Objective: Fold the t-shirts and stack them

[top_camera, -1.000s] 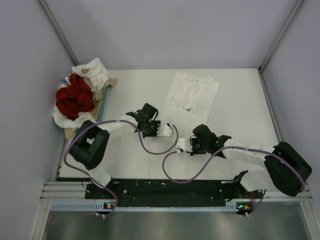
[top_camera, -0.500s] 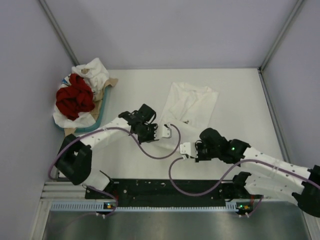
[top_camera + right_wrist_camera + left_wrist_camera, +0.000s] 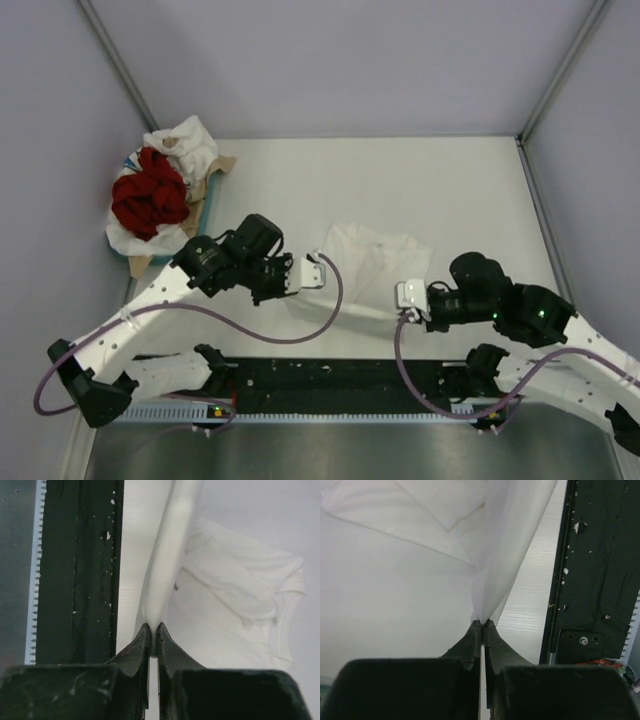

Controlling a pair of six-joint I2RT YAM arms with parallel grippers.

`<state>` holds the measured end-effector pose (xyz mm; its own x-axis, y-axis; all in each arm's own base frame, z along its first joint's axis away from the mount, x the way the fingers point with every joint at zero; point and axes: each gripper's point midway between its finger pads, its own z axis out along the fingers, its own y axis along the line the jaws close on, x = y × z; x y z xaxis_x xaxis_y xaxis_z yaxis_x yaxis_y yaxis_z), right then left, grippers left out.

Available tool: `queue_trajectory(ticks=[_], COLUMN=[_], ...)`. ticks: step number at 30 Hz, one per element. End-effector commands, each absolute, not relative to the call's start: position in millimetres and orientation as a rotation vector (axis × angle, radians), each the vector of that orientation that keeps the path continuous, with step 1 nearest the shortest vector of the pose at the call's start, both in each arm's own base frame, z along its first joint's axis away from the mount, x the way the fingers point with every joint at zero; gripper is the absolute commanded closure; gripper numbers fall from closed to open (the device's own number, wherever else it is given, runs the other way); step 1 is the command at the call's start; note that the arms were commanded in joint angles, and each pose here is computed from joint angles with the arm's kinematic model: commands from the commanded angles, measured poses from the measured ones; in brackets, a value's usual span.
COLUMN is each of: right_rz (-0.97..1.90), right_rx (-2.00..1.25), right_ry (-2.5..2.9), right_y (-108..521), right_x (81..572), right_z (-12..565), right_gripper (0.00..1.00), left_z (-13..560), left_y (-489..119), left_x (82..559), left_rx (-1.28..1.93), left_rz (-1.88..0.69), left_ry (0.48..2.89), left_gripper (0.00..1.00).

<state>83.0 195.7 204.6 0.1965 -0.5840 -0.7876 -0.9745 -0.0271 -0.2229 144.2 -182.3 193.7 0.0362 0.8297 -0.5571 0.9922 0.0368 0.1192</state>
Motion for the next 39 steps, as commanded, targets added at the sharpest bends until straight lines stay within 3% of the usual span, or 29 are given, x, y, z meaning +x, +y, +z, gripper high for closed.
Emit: queue_trajectory(ticks=[1, 11, 22, 39], right_rz=[0.648, 0.533, 0.327, 0.209], right_rx=[-1.508, -0.884, -0.531, -0.326], right_ry=[1.649, 2.042, 2.19, 2.416], right_y=[194.6, 137.1, 94.1, 51.0], right_x=[107.5, 213.2, 285.2, 337.6], right_z=[207.5, 176.4, 139.2, 71.1], right_gripper=[1.0, 1.0, 1.0, 1.0], left_z=[207.9, 248.5, 205.4, 126.8], left_y=[-186.5, -234.7, -272.2, -304.7], left_x=[187.9, 307.5, 406.3, 454.1], left_rx=[1.692, 1.441, 1.384, 1.449], left_rz=[-0.25, -0.084, -0.027, -0.028], left_ry=[1.895, 1.828, 1.938, 1.994], left_gripper=[1.0, 1.0, 1.0, 1.0])
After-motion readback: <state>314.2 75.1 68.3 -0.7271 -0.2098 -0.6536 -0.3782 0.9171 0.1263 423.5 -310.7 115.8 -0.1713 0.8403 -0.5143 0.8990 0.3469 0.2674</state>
